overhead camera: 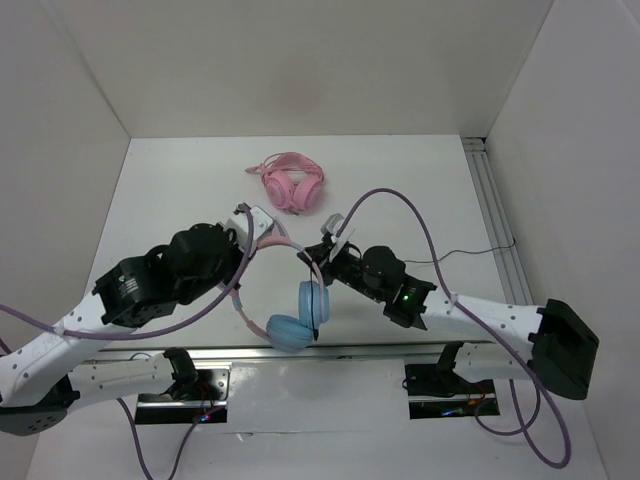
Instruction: Wrap the headphones
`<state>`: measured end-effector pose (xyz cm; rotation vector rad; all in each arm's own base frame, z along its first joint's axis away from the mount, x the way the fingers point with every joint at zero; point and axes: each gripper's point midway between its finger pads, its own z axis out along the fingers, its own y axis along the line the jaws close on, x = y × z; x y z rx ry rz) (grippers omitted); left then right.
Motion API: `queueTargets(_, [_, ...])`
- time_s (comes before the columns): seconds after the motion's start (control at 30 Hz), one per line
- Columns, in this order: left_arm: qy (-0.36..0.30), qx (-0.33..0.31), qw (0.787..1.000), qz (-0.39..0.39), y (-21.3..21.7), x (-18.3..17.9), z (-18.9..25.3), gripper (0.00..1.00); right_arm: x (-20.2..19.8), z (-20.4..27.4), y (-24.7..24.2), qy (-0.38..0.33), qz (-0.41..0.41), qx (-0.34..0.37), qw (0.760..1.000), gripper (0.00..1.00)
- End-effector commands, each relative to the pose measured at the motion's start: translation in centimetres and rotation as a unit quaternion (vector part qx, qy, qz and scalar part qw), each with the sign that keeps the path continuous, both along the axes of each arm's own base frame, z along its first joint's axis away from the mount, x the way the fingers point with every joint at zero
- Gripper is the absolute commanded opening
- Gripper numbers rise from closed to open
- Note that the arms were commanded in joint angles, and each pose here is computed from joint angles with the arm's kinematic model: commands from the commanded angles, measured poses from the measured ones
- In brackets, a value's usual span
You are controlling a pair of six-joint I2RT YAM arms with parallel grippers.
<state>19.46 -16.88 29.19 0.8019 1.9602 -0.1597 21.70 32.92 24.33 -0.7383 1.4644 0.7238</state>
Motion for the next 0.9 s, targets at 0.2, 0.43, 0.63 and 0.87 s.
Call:
queueTargets(0.2, [-0.063, -0.268, 0.961, 0.007, -3.2, -0.3, 12.3, 0.00, -0.6, 0.8, 6.1, 0.011, 0.123, 0.081, 0.989, 0.42])
queueTargets(0.43, [-0.074, -0.318, 0.944, 0.051, -2.4, 0.4, 14.8, 0.00, 1.2, -0.8, 7.7, 0.039, 0.150, 0.101, 0.983, 0.43])
queueTargets(0.63, [-0.093, -0.362, 0.919, 0.125, 0.1, 1.3, 16.7, 0.00, 2.5, -1.4, 7.7, 0.056, 0.169, 0.120, 0.977, 0.42])
queueTargets(0.87, [-0.105, -0.403, 0.892, 0.177, 1.4, 2.0, 18.9, 0.00, 3.4, -2.0, 7.8, 0.080, 0.180, 0.142, 0.970, 0.13])
